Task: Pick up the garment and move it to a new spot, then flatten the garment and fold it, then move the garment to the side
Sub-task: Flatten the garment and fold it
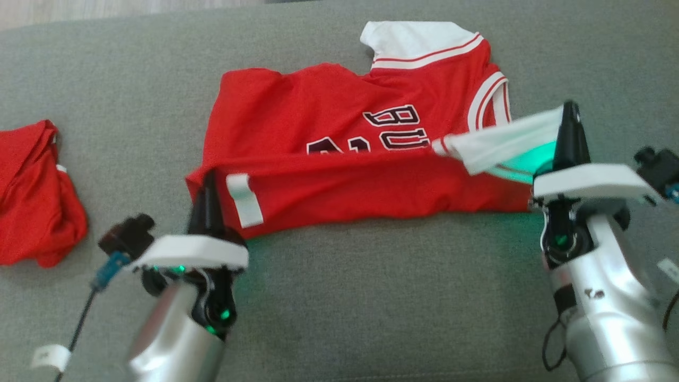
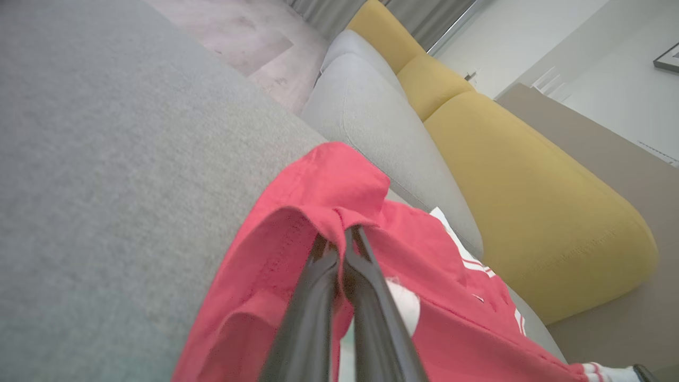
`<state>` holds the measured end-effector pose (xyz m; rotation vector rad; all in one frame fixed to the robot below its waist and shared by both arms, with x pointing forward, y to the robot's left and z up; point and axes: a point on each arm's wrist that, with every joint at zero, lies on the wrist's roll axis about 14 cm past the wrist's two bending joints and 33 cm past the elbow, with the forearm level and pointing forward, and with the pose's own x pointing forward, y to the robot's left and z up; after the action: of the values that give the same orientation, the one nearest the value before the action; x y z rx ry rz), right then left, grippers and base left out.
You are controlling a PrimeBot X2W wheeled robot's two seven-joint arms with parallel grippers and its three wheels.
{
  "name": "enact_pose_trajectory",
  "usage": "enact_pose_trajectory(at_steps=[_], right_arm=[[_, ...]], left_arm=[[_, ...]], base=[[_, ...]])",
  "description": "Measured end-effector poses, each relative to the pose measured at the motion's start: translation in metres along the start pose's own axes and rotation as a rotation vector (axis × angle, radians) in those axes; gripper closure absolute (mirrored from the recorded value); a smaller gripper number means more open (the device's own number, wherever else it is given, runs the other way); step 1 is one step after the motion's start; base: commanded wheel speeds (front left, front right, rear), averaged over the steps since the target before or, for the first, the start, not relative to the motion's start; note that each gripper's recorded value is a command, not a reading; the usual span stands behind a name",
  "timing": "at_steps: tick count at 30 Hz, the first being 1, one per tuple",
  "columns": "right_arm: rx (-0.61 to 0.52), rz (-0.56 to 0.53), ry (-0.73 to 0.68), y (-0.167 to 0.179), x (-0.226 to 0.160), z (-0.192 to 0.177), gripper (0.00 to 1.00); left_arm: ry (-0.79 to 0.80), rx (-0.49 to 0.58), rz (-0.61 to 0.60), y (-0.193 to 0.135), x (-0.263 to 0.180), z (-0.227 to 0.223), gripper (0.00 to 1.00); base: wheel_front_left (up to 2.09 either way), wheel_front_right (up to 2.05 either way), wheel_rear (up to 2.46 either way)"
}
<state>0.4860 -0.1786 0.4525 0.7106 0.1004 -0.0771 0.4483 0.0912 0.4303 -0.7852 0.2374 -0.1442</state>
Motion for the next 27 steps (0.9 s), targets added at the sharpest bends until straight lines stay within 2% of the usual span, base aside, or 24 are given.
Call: enact_pose_trajectory(at_steps=[1,4,7,10,15,20,27], right_arm=[[-0.003,0.006,-0.005,0.003,0.004,0.001,0.0],[-0.074,0.058,-0.008,0.017,0.011,0.003,0.0],[-0.255,0.137,-0.054,0.034,0.01,0.019,0.0],[-0.448,0.184,-0.095,0.04,-0.002,0.03,0.0],[-0.658,0.184,0.023,0.015,-0.051,-0.011,0.0],[-0.694,0.169,0.059,0.004,-0.077,-0.022,0.0],[-0.67,0.129,0.073,-0.009,-0.101,-0.024,0.0]], left_arm=[[-0.011,0.012,0.009,0.003,0.003,0.004,0.0],[-0.062,0.068,0.038,0.014,0.009,0.023,0.0],[-0.096,0.174,0.069,0.026,0.004,0.037,0.0],[-0.125,0.325,0.105,0.036,-0.012,0.048,0.0],[-0.065,0.532,0.152,0.05,-0.054,0.028,0.0],[-0.073,0.587,0.17,0.048,-0.075,0.027,0.0],[-0.045,0.602,0.186,0.05,-0.101,0.012,0.0]], base=[[0.0,0.0,0.0],[0.0,0.0,0.0],[0.0,0.0,0.0],[0.0,0.0,0.0],[0.0,0.0,0.0],[0.0,0.0,0.0],[0.0,0.0,0.0]])
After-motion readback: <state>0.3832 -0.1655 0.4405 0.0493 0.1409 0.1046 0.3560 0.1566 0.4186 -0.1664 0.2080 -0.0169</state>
